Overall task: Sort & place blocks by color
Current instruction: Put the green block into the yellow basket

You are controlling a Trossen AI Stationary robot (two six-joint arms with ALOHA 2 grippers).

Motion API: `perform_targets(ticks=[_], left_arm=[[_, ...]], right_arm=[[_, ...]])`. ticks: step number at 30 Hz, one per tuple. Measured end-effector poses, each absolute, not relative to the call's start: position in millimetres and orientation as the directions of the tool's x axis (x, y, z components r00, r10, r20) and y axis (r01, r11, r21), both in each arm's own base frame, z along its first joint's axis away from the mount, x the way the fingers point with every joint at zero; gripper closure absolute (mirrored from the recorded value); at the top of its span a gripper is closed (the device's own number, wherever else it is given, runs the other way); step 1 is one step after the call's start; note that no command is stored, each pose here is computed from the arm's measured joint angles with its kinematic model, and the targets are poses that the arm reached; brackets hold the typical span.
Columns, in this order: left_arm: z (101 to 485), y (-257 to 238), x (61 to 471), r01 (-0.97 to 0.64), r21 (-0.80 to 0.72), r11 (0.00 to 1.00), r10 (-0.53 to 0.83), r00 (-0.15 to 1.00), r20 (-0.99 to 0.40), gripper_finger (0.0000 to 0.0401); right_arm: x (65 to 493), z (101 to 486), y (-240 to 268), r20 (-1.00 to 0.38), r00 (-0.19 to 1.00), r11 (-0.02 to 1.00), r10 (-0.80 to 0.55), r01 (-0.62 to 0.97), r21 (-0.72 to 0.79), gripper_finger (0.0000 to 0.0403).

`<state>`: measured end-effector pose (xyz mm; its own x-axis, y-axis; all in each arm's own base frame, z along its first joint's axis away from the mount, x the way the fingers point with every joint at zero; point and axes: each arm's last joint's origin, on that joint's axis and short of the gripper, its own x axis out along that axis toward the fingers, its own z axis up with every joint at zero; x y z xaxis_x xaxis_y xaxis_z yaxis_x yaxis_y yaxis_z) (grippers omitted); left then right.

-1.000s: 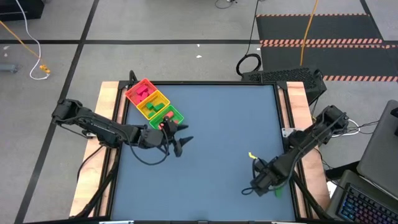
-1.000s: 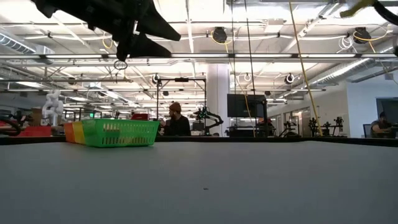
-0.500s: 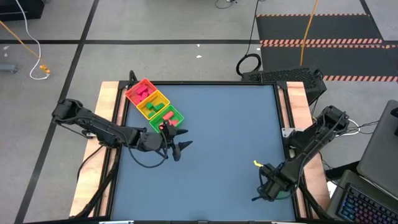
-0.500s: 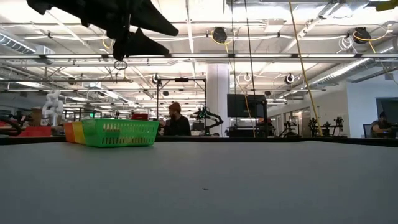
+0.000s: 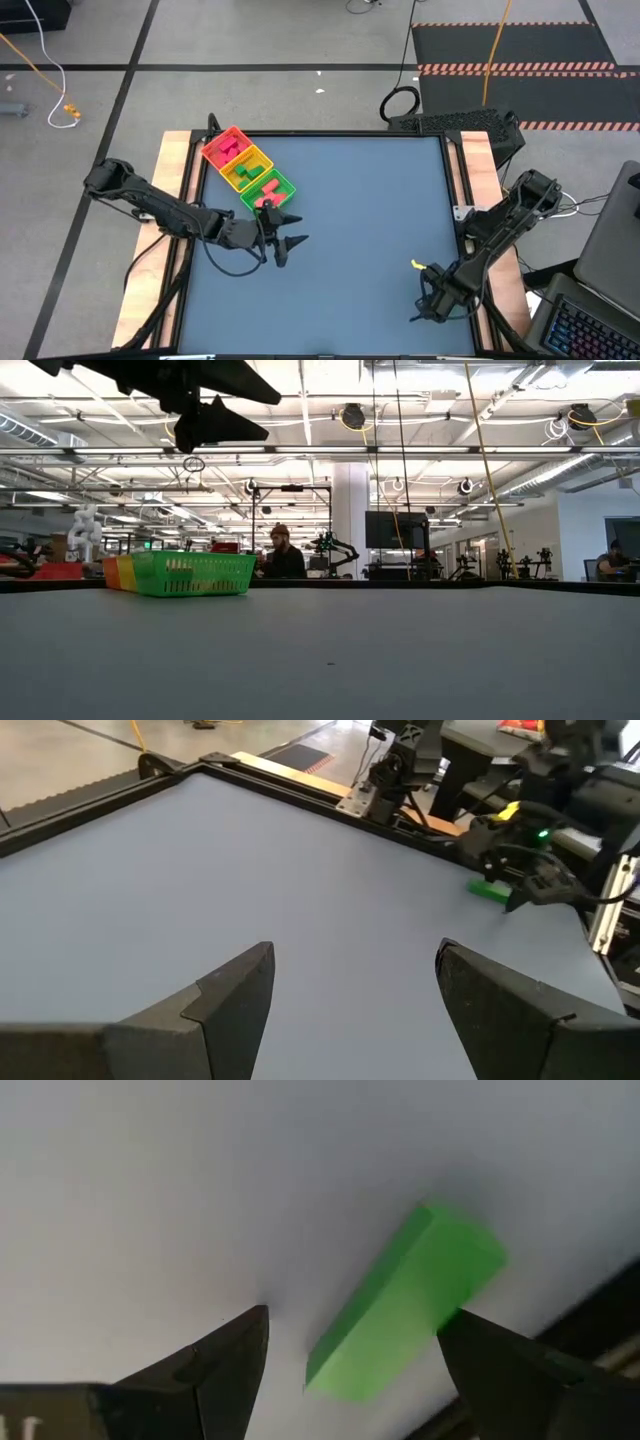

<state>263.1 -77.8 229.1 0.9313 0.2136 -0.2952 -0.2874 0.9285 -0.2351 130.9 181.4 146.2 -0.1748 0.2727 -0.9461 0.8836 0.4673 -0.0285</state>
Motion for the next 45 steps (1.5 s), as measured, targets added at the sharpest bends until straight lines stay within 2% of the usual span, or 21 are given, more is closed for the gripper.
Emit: perform_targets(ticks=[4,7,17,23,25,29,33,35,38,42,45], left_arm=[[229,-80,262,-0.284,-0.253,0.925,0.206,0.933,-0.295,0.0128],[229,-82,262,-0.278,-0.254,0.926,0.200,0.934,-0.295,0.0128],[229,-86,260,-0.268,-0.277,0.923,0.183,0.938,-0.295,0.0128],[229,-88,260,-0.257,-0.256,0.932,0.178,0.939,-0.294,0.0128],[230,-86,261,-0.256,-0.240,0.937,0.183,0.940,-0.288,0.0128],[234,-78,265,-0.272,-0.230,0.934,0.215,0.945,-0.245,0.0128],[246,-67,271,-0.282,-0.281,0.917,0.252,0.958,-0.138,0.0128],[251,-61,273,-0.267,-0.287,0.920,0.251,0.964,-0.093,0.0128],[257,-51,276,-0.207,-0.296,0.933,0.204,0.978,-0.042,0.0128],[261,-35,280,-0.121,-0.309,0.943,0.128,0.992,0.003,0.0128],[263,-21,282,-0.095,-0.294,0.951,0.106,0.994,0.021,0.0128]], right_arm=[[127,135,176,-0.944,-0.171,0.473,0.284,0.881,-0.017,0.0128],[125,133,174,-0.945,-0.178,0.491,0.275,0.871,-0.022,0.0151],[126,133,175,-0.927,-0.204,0.553,0.314,0.833,0.004,0.0302],[128,142,174,-0.921,-0.174,0.588,0.348,0.806,0.070,0.0306],[133,153,174,-0.924,-0.107,0.583,0.368,0.801,0.140,0.0306],[144,179,169,-0.923,0.106,0.577,0.371,0.752,0.319,0.0306],[160,205,154,-0.872,0.393,0.635,0.292,0.602,0.484,0.0306],[168,214,144,-0.824,0.519,0.693,0.226,0.508,0.511,0.0306],[182,227,127,-0.733,0.669,0.789,0.127,0.380,0.483,0.0306],[208,242,102,-0.596,0.802,0.913,0.033,0.218,0.344,0.0306],[228,254,85,-0.459,0.888,0.968,-0.015,0.128,0.215,0.0306]])
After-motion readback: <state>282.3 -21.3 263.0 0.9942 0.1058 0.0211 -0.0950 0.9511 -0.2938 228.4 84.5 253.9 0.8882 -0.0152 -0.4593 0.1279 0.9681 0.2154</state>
